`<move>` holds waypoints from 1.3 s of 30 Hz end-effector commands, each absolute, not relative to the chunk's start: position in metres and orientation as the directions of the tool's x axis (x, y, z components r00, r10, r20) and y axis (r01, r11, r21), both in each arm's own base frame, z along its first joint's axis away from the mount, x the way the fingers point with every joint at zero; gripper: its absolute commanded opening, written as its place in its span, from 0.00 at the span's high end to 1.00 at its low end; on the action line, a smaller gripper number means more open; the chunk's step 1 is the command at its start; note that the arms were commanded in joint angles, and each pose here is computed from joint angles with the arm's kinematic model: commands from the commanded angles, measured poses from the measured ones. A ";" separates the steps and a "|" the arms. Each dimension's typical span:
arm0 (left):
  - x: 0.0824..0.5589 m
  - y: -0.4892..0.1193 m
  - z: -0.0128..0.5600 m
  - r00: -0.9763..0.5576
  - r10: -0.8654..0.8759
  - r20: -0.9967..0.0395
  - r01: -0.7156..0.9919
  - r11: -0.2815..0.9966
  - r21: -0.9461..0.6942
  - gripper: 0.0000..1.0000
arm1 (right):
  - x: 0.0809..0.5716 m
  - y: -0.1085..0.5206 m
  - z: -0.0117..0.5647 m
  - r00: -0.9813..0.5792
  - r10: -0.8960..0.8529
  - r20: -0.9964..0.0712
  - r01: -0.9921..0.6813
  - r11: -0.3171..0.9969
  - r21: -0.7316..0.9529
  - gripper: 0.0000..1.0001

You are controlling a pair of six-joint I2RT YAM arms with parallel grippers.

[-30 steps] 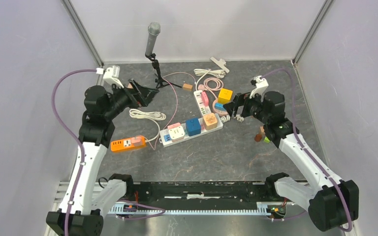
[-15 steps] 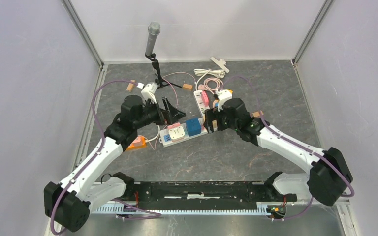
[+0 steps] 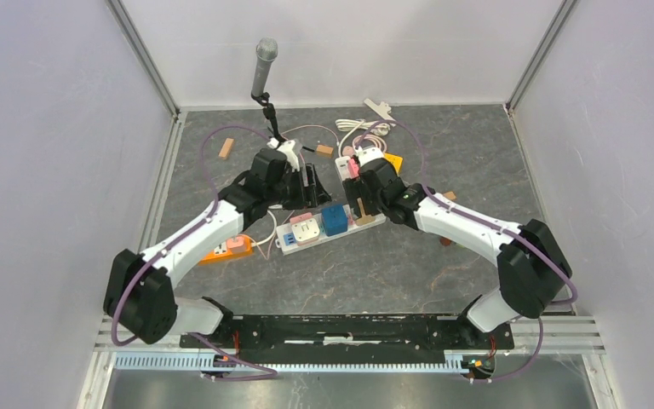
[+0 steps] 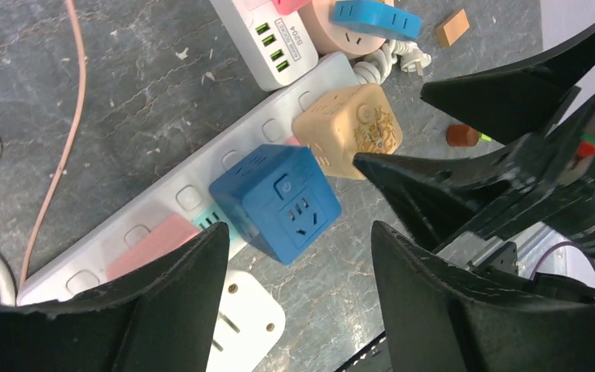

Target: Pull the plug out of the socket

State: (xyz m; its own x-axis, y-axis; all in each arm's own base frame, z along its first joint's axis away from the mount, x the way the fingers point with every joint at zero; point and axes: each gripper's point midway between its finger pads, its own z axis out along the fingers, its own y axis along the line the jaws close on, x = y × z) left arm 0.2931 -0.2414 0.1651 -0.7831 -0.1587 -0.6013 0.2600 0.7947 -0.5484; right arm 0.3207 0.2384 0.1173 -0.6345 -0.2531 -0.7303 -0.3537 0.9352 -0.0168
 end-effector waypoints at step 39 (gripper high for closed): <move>0.283 -0.241 0.056 -0.890 0.100 -0.445 0.243 0.929 -0.278 0.49 | 0.314 0.272 0.102 -0.608 -0.270 -0.747 -0.458 0.888 0.052 1.00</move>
State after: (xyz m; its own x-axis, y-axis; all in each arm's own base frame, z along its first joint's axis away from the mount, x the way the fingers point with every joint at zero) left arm 0.2935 -0.2621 0.0940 -0.8565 0.0201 -0.5157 0.2559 0.8843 -0.3905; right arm 0.3110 0.2501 0.0749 -0.6929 -0.2799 -0.6645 -0.4098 0.9112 0.0434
